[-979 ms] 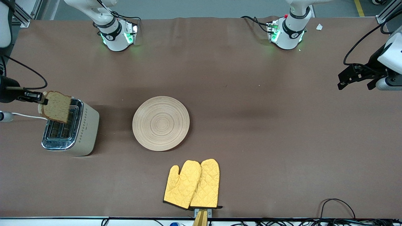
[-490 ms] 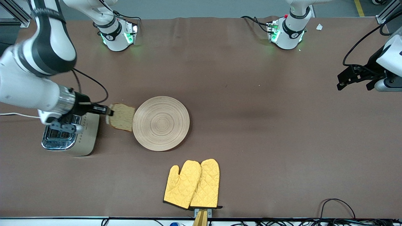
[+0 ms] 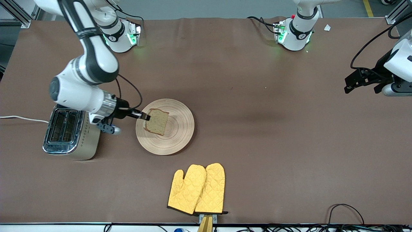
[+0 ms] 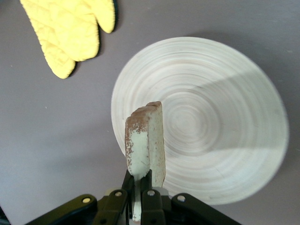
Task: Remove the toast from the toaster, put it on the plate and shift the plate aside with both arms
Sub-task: 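Carry the toast with the right gripper over the wooden plate, then release the toast onto the plate while the left gripper reaches in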
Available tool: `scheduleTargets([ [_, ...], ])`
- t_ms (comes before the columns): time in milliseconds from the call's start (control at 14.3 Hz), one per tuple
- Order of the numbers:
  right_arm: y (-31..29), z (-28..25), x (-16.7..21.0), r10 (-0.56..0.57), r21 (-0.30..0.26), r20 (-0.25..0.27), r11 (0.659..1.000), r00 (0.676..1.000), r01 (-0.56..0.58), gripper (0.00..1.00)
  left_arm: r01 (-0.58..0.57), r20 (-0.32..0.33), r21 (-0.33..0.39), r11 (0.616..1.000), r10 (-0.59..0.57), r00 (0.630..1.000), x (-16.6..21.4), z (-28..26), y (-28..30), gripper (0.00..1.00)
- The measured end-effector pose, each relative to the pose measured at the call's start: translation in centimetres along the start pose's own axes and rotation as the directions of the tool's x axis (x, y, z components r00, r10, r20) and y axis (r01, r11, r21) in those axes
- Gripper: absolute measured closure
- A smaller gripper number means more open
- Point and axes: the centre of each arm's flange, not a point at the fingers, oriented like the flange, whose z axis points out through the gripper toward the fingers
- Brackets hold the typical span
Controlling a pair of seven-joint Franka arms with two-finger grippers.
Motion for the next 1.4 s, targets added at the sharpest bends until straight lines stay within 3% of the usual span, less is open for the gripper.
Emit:
scheduleTargets([
  [210, -0.7, 3.1, -1.2, -0.094, 0.004, 0.013, 0.996, 0.995, 0.094, 0.91, 0.000, 0.002, 0.000, 1.000, 0.000, 1.000, 0.0, 0.1, 0.0, 0.00],
  [350, 0.8, 4.9, -1.3, -0.185, 0.064, 0.038, 0.981, 0.982, 0.183, 0.91, 0.000, 0.002, 0.000, 1.000, 0.000, 1.000, 0.0, 0.1, 0.0, 0.00],
  [559, 5.3, 7.1, -0.3, -0.308, 0.140, 0.027, 0.943, 0.951, 0.301, 0.91, 0.000, 0.002, 0.000, 1.000, 0.000, 1.000, 0.0, 0.1, 0.0, 0.00],
  [839, 10.1, 6.5, 1.7, -0.328, 0.133, 0.016, 0.937, 0.945, 0.323, 0.91, 0.000, 0.005, 0.000, 1.000, 0.000, 1.000, 0.1, 0.2, 0.0, 0.00],
  [979, 12.2, 5.7, 2.4, -0.303, 0.146, 0.044, 0.945, 0.952, 0.294, 0.93, 0.000, 0.009, -0.001, 1.000, 0.000, 1.000, 0.2, 0.4, 0.0, 0.00],
  [1049, 13.3, 5.3, 2.8, -0.297, 0.146, 0.053, 0.947, 0.954, 0.286, 0.88, -0.001, 0.013, -0.001, 1.000, 0.001, 1.000, 0.2, 0.5, 0.0, 0.00],
  [1189, 14.8, 4.6, 3.4, -0.307, 0.120, 0.059, 0.947, 0.950, 0.298, 0.69, -0.003, 0.043, -0.041, 0.999, 0.004, 0.999, 0.0, 1.0, 0.6, 0.00],
  [1399, 16.9, 3.5, 4.2, -0.328, 0.058, 0.077, 0.944, 0.941, 0.324, 0.35, 0.039, 0.168, -0.251, 0.967, 0.004, 0.986, 0.5, 5.5, 3.0, 0.00],
])
